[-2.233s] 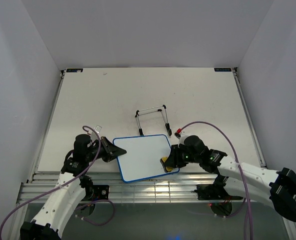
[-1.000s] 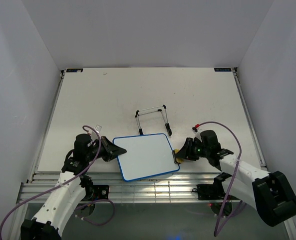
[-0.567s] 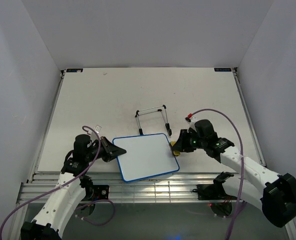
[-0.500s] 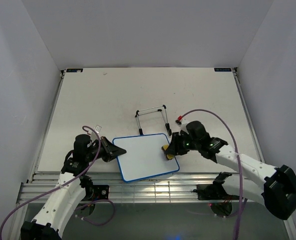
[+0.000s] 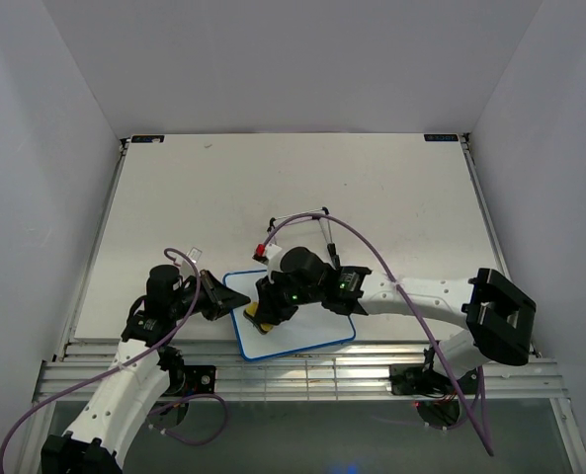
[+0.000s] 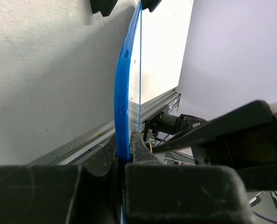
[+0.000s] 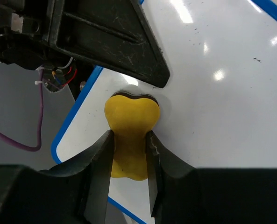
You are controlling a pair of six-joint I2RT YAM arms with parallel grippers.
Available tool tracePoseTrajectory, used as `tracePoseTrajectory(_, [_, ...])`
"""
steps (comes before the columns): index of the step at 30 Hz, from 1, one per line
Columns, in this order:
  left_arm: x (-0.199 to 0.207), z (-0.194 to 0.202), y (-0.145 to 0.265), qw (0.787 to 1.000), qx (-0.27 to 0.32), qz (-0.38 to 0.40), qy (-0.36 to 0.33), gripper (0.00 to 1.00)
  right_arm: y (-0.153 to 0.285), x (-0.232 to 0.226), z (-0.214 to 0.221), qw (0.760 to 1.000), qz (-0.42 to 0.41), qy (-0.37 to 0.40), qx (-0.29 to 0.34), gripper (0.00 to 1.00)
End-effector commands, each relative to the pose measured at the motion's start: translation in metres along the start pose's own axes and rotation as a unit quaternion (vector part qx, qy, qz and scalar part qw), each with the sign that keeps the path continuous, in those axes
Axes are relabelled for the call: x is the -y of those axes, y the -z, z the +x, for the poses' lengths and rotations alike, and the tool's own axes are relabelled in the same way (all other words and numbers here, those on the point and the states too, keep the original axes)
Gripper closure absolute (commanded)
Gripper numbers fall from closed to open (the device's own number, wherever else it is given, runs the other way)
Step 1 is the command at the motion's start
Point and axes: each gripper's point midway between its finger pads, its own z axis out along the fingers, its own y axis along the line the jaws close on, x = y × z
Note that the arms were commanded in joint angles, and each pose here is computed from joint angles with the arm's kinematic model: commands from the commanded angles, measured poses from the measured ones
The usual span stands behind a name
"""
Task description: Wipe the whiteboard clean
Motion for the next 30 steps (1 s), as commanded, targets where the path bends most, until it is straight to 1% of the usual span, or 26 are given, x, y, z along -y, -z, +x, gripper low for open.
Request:
tracePoseTrajectory(1, [0.006, -0.003, 0.002, 0.999, 0.006, 0.010, -0.052, 1.00, -0.004, 0.054, 0.023, 0.995, 0.096, -0.006, -0.032, 0.92])
tracePoseTrajectory(5, [0.007, -0.001, 0.003, 0.998, 0.002, 0.014, -0.054, 1.00, 0.006, 0.094, 0.049, 0.990, 0.130, -0.039, -0.047, 0.92])
tracePoseTrajectory(8, [0.011, -0.001, 0.004, 0.998, 0.000, 0.021, -0.058, 1.00, 0.012, 0.112, 0.070, 0.986, 0.143, -0.053, -0.063, 0.92])
tracePoseTrajectory(11, [0.013, -0.001, 0.005, 0.998, 0.000, 0.025, -0.062, 1.00, 0.018, 0.129, 0.080, 0.983, 0.159, -0.066, -0.069, 0.92])
tracePoseTrajectory(15, [0.020, -0.002, 0.007, 0.997, 0.000, 0.032, -0.069, 1.00, 0.024, 0.151, 0.080, 0.980, 0.172, -0.078, -0.069, 0.92])
tracePoseTrajectory(17, [0.023, -0.001, 0.008, 0.997, 0.000, 0.037, -0.073, 1.00, 0.031, 0.168, 0.082, 0.976, 0.181, -0.100, -0.068, 0.92])
tracePoseTrajectory(19, [0.031, -0.003, 0.012, 0.996, 0.006, 0.043, -0.079, 1.00, 0.038, 0.180, 0.080, 0.975, 0.184, -0.107, -0.060, 0.92])
tracePoseTrajectory(20, [0.033, -0.004, 0.013, 0.996, 0.007, 0.045, -0.082, 1.00, 0.048, 0.196, 0.078, 0.971, 0.197, -0.125, -0.050, 0.92])
tracePoseTrajectory(21, [0.038, -0.004, 0.016, 0.995, 0.010, 0.050, -0.087, 1.00, 0.054, 0.200, 0.083, 0.970, 0.194, -0.135, -0.053, 0.92])
tracePoseTrajectory(22, [0.046, -0.006, 0.020, 0.994, 0.013, 0.054, -0.092, 1.00, 0.065, 0.207, 0.078, 0.970, 0.199, -0.134, -0.041, 0.92])
tracePoseTrajectory(23, [0.052, -0.007, 0.022, 0.993, 0.016, 0.058, -0.098, 1.00, 0.080, 0.223, 0.073, 0.964, 0.216, -0.154, -0.023, 0.92])
tracePoseTrajectory(24, [0.058, -0.008, 0.026, 0.992, 0.020, 0.062, -0.106, 1.00, 0.094, 0.220, 0.062, 0.966, 0.210, -0.151, 0.003, 0.92])
tracePoseTrajectory(26, [0.074, -0.011, 0.033, 0.989, 0.028, 0.073, -0.122, 1.00, 0.120, 0.231, 0.054, 0.960, 0.226, -0.160, 0.027, 0.92])
tracePoseTrajectory(27, [0.079, -0.012, 0.036, 0.989, 0.031, 0.075, -0.125, 1.00, 0.135, 0.226, 0.034, 0.961, 0.228, -0.145, 0.057, 0.92])
tracePoseTrajectory(28, [0.085, -0.014, 0.039, 0.988, 0.033, 0.079, -0.129, 1.00, 0.145, 0.224, 0.035, 0.960, 0.232, -0.150, 0.053, 0.92])
tracePoseTrajectory(30, [0.092, -0.014, 0.041, 0.987, 0.033, 0.085, -0.132, 1.00, 0.162, 0.222, 0.022, 0.959, 0.238, -0.138, 0.070, 0.92])
